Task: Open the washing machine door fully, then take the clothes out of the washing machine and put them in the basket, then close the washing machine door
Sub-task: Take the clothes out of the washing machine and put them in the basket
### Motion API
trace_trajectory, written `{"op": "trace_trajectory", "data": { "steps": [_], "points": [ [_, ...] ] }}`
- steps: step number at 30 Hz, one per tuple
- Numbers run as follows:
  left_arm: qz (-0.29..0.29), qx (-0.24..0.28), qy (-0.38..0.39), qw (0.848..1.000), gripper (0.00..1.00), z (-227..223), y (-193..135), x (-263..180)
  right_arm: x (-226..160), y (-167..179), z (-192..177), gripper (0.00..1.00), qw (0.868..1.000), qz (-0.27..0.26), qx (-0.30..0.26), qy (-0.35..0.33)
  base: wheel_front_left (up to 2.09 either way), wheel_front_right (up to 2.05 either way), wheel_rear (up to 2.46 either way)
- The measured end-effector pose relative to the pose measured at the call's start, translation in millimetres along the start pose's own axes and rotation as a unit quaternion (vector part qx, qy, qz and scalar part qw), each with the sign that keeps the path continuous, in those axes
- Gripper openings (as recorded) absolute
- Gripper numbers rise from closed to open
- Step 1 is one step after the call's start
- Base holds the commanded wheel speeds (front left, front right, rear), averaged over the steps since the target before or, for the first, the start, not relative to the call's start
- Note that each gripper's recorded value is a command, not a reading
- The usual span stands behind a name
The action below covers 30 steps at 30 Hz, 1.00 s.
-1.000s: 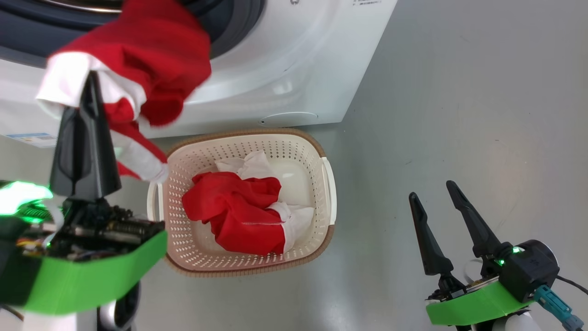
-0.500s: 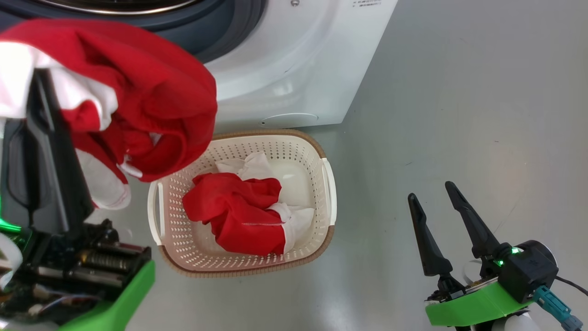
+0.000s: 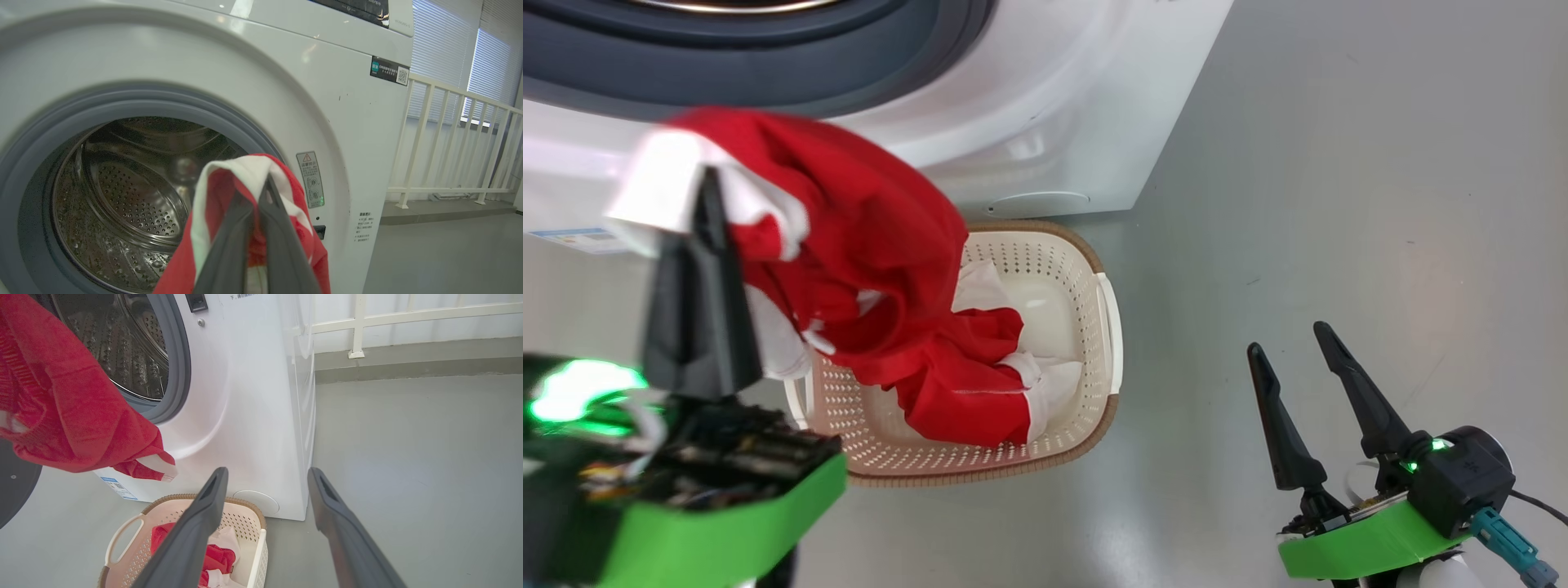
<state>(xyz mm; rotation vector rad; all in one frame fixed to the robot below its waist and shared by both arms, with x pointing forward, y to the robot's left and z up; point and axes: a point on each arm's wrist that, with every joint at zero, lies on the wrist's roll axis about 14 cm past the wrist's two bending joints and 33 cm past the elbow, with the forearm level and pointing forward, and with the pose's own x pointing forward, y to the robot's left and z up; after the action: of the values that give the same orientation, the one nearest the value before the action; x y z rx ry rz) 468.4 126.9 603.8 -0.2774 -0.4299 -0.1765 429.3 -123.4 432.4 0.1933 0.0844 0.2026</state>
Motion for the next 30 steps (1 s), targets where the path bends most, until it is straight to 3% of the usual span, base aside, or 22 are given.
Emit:
{"op": "trace_trajectory", "data": {
  "steps": [9,18,25,30],
  "points": [
    [0.028,-0.024,0.158,0.987,0.00,-110.5,12.6,-38.9,-0.8,-3.5,-4.0,1.00,1.000,-0.005,-0.001,0.006,0.00,0.00,0.00],
    [0.036,-0.025,0.243,0.969,0.00,-166.1,23.1,-63.6,-0.2,-5.5,-9.5,1.00,1.000,-0.007,0.000,0.013,0.00,0.00,0.00],
    [0.020,-0.043,0.322,0.946,0.00,-212.4,14.8,-92.3,3.8,-7.5,-8.6,1.00,1.000,-0.008,-0.001,0.010,0.00,0.00,0.00],
    [0.003,-0.060,0.395,0.917,0.00,-245.7,-0.2,-128.8,2.6,-9.8,-9.7,1.00,1.000,-0.012,-0.002,0.012,0.00,0.00,0.00]
  ]
}}
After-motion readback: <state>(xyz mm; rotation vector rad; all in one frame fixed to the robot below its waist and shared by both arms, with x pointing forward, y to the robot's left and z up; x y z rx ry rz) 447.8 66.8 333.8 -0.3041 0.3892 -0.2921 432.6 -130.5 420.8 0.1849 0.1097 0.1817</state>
